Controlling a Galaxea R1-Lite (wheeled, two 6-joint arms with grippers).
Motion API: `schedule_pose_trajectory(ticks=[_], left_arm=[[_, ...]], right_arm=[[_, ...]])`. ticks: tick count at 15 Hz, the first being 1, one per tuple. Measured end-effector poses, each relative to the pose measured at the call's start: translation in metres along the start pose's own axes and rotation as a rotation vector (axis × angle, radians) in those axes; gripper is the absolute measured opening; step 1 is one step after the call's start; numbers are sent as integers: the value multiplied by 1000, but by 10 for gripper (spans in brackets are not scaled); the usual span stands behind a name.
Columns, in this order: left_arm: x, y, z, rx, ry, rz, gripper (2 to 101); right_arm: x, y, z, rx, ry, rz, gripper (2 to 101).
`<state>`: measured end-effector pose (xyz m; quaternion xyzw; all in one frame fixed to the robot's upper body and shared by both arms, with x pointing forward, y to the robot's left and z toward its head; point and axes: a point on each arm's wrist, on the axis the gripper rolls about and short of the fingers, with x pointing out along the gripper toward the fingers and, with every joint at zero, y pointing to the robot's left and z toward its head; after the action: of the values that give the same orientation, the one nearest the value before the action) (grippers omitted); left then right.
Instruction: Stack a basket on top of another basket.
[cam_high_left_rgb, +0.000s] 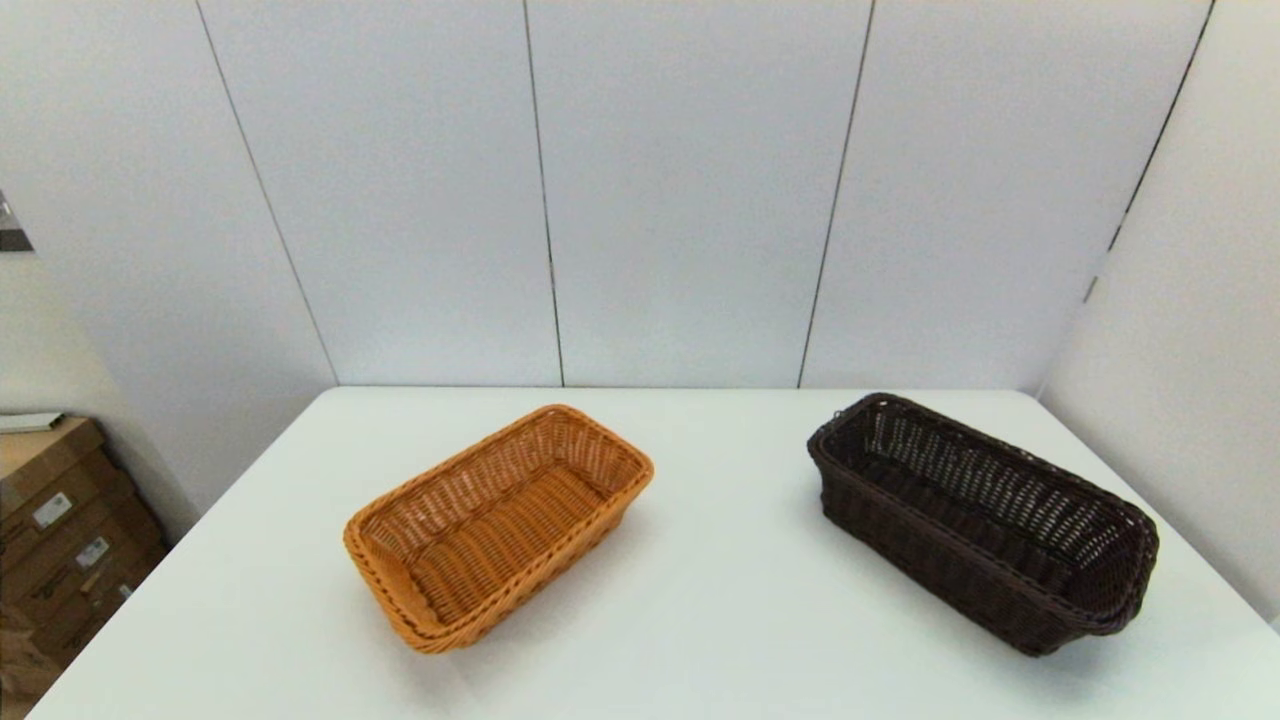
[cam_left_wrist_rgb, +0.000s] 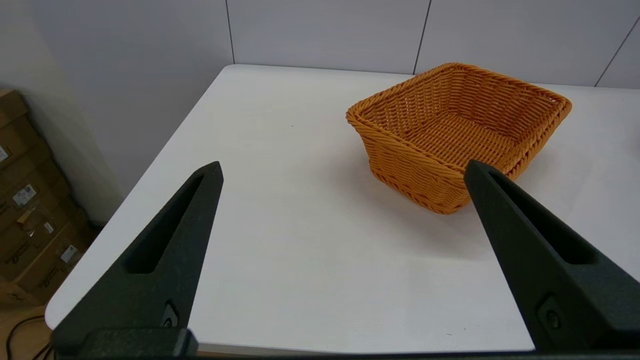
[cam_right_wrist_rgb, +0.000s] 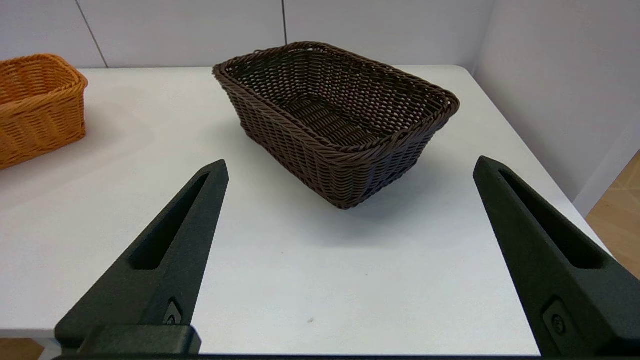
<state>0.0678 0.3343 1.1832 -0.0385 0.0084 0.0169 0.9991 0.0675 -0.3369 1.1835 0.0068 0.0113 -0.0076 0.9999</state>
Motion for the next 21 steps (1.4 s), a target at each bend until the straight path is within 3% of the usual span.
schedule_pose_trajectory(ticks=[14, 18, 21], left_arm=[[-1, 0, 2, 17, -7, 0, 978], [-11, -4, 40, 8, -79, -49, 978], [-10, -9, 97, 11, -111, -113, 978]], right_arm=[[0, 0, 0, 0, -1, 0, 973], [0, 0, 0, 0, -2, 0, 973], [0, 0, 0, -1, -2, 0, 973]])
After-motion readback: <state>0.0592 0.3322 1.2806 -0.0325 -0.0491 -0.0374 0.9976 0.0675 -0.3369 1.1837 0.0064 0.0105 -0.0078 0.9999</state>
